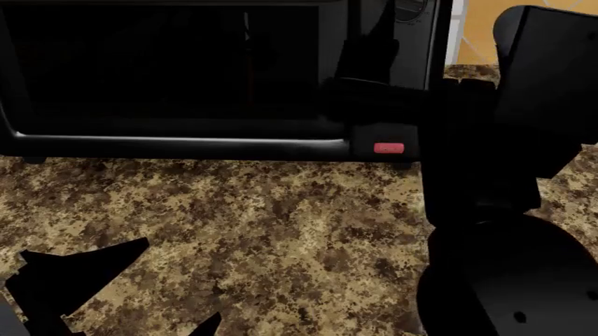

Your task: Decrease the toaster oven temperature.

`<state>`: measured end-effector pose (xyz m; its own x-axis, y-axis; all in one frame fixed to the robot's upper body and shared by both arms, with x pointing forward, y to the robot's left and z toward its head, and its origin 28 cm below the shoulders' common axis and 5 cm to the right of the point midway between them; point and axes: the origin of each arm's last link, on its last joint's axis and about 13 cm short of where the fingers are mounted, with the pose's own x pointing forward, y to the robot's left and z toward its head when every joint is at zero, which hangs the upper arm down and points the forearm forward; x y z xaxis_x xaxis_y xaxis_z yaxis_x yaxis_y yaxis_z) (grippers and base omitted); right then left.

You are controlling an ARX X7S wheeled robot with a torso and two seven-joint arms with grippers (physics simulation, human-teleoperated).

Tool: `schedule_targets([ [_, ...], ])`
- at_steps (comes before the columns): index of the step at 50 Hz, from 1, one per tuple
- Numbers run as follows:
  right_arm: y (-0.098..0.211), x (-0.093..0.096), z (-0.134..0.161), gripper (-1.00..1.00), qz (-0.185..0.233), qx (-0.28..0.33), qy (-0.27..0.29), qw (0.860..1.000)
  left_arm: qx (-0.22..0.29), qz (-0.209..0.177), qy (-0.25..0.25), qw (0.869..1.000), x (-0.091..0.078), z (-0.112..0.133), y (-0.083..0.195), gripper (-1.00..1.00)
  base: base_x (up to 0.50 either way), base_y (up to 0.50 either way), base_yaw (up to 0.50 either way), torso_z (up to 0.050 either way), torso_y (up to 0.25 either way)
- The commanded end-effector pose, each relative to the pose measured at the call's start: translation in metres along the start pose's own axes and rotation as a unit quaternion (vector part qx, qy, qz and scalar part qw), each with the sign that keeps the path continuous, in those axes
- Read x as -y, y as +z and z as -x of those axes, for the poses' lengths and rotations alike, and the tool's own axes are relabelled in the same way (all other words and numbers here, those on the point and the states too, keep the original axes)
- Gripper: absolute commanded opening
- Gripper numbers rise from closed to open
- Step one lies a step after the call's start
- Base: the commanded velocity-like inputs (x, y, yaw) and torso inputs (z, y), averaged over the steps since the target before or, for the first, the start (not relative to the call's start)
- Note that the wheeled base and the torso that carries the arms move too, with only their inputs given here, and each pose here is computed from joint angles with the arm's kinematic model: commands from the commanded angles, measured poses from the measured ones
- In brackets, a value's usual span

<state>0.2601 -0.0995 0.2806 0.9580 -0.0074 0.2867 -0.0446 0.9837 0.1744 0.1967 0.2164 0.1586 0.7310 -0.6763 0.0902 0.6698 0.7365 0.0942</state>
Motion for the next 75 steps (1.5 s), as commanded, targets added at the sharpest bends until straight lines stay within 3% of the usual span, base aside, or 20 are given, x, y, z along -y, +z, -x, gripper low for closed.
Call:
schedule_targets([
  [1, 0.001, 0.002, -0.007, 1.00, -0.029, -0.014, -0.013, 0.999, 0.000, 0.001, 0.000, 1.000, 0.000, 0.000, -0.002, 1.00, 0.00, 0.00, 0.00, 0.000, 0.000],
  [13, 0.018, -0.006, -0.015, 1.00, -0.106, -0.040, -0.020, 0.993, -0.001, -0.007, 0.002, 1.000, -0.008, -0.004, -0.003, 1.00, 0.00, 0.00, 0.00, 0.000, 0.000],
  [21, 0.027, -0.016, -0.024, 1.00, -0.188, -0.054, -0.031, 0.980, -0.001, -0.007, 0.001, 1.000, -0.013, -0.008, -0.003, 1.00, 0.00, 0.00, 0.00, 0.000, 0.000],
  [28, 0.029, -0.022, -0.033, 1.00, -0.218, -0.064, -0.067, 0.972, 0.001, -0.006, 0.004, 1.000, -0.018, -0.013, -0.003, 1.00, 0.00, 0.00, 0.00, 0.000, 0.000],
  [37, 0.031, -0.020, -0.039, 1.00, -0.282, -0.039, -0.132, 0.949, 0.003, -0.002, 0.007, 1.000, -0.022, -0.016, -0.004, 1.00, 0.00, 0.00, 0.00, 0.000, 0.000],
  [45, 0.023, -0.019, -0.040, 1.00, -0.329, -0.039, -0.151, 0.932, 0.003, -0.001, 0.008, 1.000, -0.026, -0.019, -0.004, 1.00, 0.00, 0.00, 0.00, 0.000, 0.000],
  [52, 0.014, -0.020, -0.037, 1.00, -0.352, -0.047, -0.168, 0.920, 0.002, -0.001, 0.010, 1.000, -0.028, -0.020, -0.004, 1.00, 0.00, 0.00, 0.00, 0.000, 0.000],
  [60, 0.011, -0.027, -0.039, 1.00, -0.352, -0.062, -0.181, 0.916, 0.001, 0.001, 0.009, 1.000, -0.028, -0.021, -0.004, 1.00, 0.00, 0.00, 0.00, 0.000, 0.000],
  [75, 0.004, -0.039, -0.053, 1.00, -0.364, -0.082, -0.154, 0.915, 0.004, 0.001, 0.008, 1.000, -0.027, -0.018, -0.007, 1.00, 0.00, 0.00, 0.00, 0.000, 0.000],
])
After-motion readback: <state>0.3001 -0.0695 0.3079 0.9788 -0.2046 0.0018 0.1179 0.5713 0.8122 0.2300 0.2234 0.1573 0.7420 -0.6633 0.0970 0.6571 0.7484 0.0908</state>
